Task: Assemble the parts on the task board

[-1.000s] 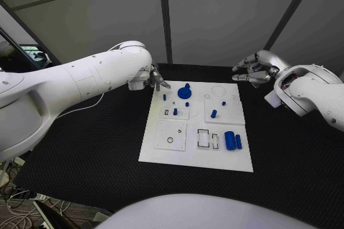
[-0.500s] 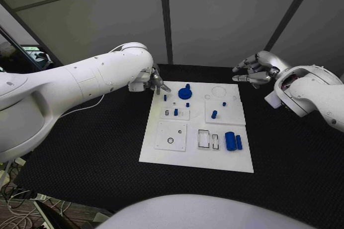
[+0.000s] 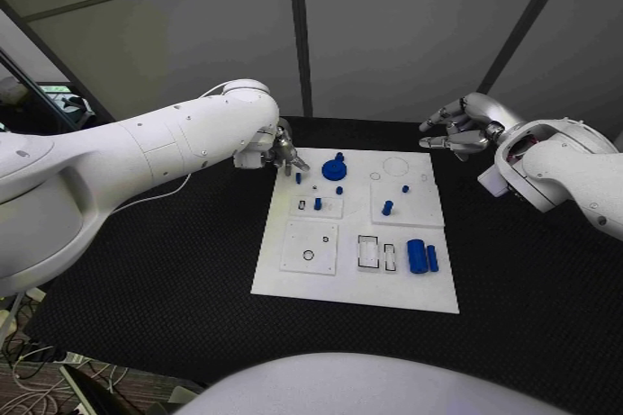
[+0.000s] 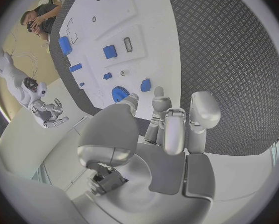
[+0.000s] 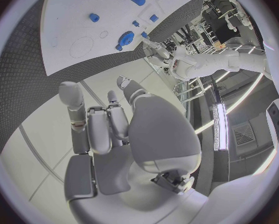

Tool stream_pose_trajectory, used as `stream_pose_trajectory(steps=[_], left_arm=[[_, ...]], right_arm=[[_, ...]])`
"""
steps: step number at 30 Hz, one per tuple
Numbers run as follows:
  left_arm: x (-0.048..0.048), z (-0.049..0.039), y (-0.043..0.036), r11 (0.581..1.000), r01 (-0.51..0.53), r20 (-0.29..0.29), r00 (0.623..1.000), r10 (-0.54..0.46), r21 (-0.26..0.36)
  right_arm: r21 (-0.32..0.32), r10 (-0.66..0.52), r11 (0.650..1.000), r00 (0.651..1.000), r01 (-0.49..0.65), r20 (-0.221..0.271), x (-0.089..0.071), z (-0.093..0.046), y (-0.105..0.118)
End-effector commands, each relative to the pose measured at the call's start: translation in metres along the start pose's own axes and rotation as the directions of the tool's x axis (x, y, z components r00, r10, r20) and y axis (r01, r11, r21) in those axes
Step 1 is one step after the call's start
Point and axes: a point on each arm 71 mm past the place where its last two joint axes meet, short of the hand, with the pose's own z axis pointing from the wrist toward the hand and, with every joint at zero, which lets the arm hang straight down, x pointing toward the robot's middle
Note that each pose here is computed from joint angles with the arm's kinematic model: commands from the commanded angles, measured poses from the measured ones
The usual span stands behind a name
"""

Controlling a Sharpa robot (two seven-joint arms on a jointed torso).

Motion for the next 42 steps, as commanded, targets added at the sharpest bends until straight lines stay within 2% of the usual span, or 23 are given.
stream_pose_trajectory(steps=[1, 19, 42], left_arm=[[0.0018, 0.0007, -0.0015, 1.000, -0.015, -0.019, 1.000, 0.015, 0.012], [0.0069, 0.0025, -0.0033, 1.000, -0.005, -0.038, 0.999, 0.006, 0.021], [0.0076, 0.0022, -0.0044, 0.999, 0.035, -0.046, 0.998, -0.033, 0.041]], right_arm=[[-0.010, -0.004, 1.000, 1.000, 0.004, -0.004, -0.0005, 0.0006, 0.0017], [-0.009, -0.004, 1.000, 1.000, 0.004, -0.004, 0.0000, 0.0014, 0.0022], [-0.007, -0.008, 1.000, 1.000, 0.008, -0.006, 0.0002, 0.0021, 0.0016]])
